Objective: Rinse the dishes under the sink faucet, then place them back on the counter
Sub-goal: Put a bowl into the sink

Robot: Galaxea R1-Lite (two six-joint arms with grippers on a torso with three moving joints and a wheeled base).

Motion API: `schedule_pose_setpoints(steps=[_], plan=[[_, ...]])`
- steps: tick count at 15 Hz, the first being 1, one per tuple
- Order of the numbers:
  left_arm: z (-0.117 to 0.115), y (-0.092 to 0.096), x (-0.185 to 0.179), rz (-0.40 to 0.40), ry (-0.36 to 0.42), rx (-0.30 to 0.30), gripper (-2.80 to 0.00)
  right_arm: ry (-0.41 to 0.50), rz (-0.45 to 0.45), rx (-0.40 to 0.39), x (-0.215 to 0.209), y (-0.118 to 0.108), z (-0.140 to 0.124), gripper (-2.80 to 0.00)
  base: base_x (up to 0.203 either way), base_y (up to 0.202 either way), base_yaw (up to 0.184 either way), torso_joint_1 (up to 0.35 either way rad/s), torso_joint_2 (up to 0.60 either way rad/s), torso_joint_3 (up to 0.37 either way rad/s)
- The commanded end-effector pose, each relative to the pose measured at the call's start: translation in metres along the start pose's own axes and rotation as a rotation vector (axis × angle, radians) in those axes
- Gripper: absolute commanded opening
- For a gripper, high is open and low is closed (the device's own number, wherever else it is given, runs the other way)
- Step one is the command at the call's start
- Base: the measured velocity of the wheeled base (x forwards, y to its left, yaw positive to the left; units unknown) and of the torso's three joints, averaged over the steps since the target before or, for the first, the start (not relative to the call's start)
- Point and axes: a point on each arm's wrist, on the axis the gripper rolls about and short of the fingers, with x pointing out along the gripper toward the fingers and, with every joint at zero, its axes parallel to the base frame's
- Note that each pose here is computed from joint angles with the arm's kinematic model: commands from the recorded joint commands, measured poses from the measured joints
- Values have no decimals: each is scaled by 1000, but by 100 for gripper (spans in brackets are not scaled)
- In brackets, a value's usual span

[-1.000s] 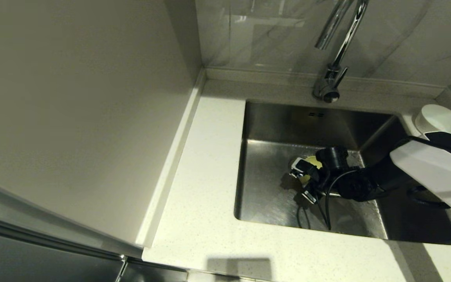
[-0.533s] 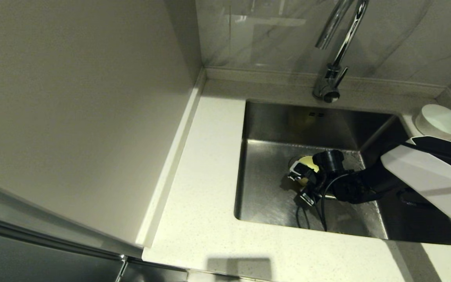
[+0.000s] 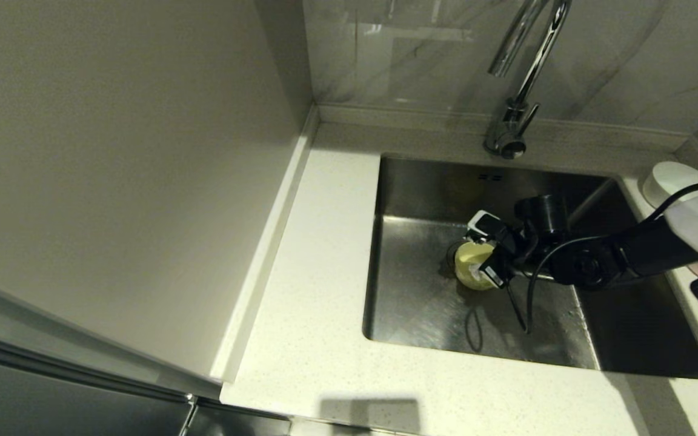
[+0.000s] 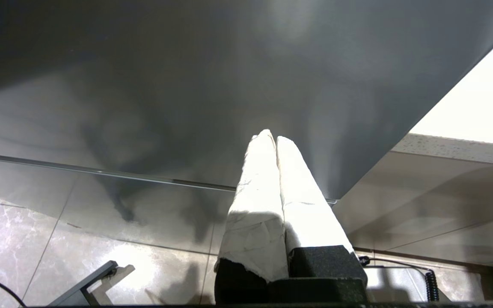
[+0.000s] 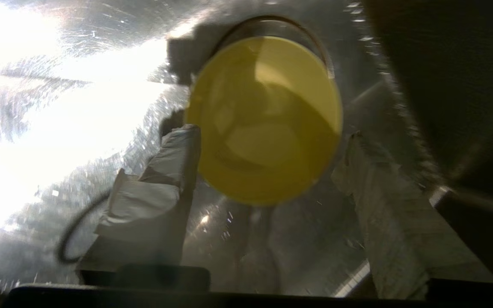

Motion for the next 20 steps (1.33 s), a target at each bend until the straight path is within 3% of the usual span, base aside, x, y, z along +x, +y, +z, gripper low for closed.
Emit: schedule_pose_setpoints(steps=[1,3,5,10,12,15,16,20], plan=[[0,0,0,1,-2,-1,-280,-66,-58,15,-57,-24,15,0,0,0,0,0,0,0],[0,0,0,1,-2,-1,-280,-50,-61,67,-101,-36,14,0,0,0,0,0,0,0],[0,0,0,1,-2,-1,-280,1,-59,166,-146,-49,9,0,0,0,0,0,0,0],[0,0,0,1,-2,-1,-280,349,-65,521,-249,-64,-46,0,0,0,0,0,0,0],[0,0,0,1,-2,-1,-280,396,-116,631,-268,-66,-58,0,0,0,0,0,0,0],[0,0,0,1,-2,-1,-280,419,-176,695,-265,-79,-66,0,0,0,0,0,0,0],[0,0,0,1,-2,-1,-280,422,-206,699,-262,-84,-68,-280,0,0,0,0,0,0],[0,0,0,1,-2,-1,-280,381,-269,696,-256,-93,-69,-280,0,0,0,0,0,0]])
